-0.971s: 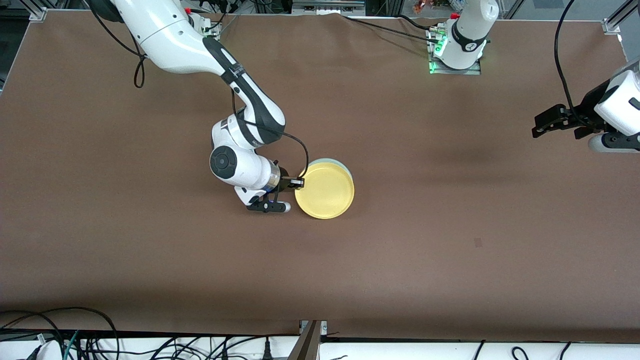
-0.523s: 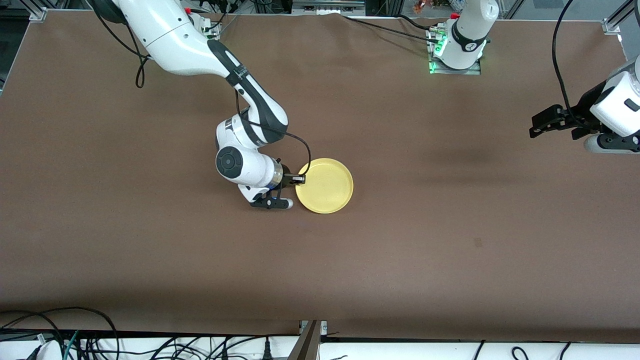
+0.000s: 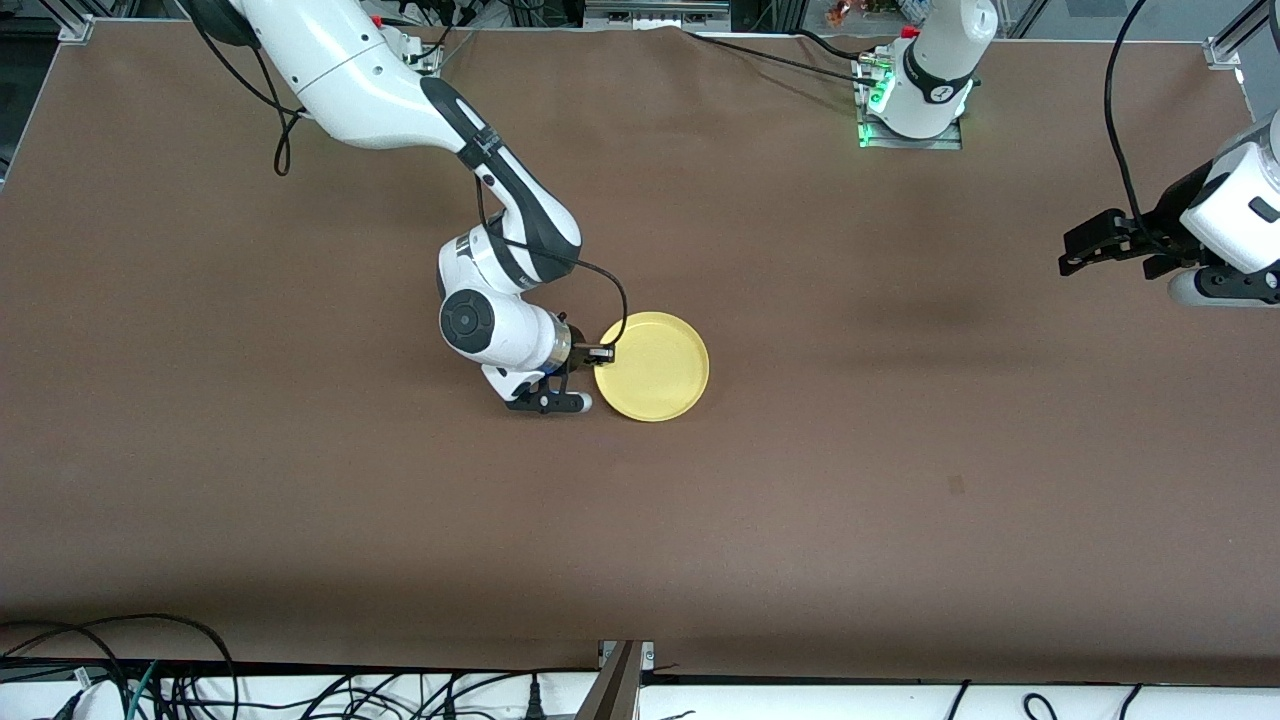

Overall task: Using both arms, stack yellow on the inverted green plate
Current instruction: 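Lower the yellow plate flat onto the green plate with the right gripper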

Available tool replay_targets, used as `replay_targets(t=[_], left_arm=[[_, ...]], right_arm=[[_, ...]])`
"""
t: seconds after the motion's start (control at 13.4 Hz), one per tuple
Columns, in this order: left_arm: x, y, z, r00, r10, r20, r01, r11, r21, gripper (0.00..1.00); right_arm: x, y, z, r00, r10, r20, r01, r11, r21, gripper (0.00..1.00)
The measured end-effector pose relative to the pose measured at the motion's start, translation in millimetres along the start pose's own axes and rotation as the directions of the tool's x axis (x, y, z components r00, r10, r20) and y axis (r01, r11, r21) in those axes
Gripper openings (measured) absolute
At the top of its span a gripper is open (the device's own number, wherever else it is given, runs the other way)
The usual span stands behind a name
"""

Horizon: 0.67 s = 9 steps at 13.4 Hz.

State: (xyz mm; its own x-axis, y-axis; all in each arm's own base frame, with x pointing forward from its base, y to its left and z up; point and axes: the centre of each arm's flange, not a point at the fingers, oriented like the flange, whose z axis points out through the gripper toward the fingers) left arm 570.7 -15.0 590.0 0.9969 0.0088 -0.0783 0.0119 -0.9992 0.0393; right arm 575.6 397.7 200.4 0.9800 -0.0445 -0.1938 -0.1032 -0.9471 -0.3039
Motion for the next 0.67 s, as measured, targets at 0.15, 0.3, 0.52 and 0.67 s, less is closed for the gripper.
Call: replay_targets(t=[0.15, 0.3, 0.52, 0.67], left_arm=[[0.0, -0.2, 0.0, 1.0, 0.0, 0.0, 0.0, 1.0, 0.0, 1.0], [0.0, -0.6, 0.0, 1.0, -0.001, 0.0, 0.001, 1.0, 0.0, 1.0], [0.0, -0.7, 0.0, 1.0, -0.001, 0.0, 0.001, 1.0, 0.0, 1.0], [0.0, -0.7, 0.0, 1.0, -0.001, 0.0, 0.001, 1.0, 0.0, 1.0]], right_arm=[[-1.2, 0.7, 1.9, 1.0, 0.0, 0.003, 0.0, 1.0, -0.003, 0.02], [-2.4, -0.8, 2.1, 1.0, -0.003, 0.004, 0.003, 1.0, -0.003, 0.02], [-5.5, -2.9, 0.8, 1.0, -0.008, 0.004, 0.008, 1.0, -0.005, 0.02], [-7.5, -3.1, -0.3, 1.0, -0.011, 0.004, 0.011, 1.0, -0.007, 0.02]])
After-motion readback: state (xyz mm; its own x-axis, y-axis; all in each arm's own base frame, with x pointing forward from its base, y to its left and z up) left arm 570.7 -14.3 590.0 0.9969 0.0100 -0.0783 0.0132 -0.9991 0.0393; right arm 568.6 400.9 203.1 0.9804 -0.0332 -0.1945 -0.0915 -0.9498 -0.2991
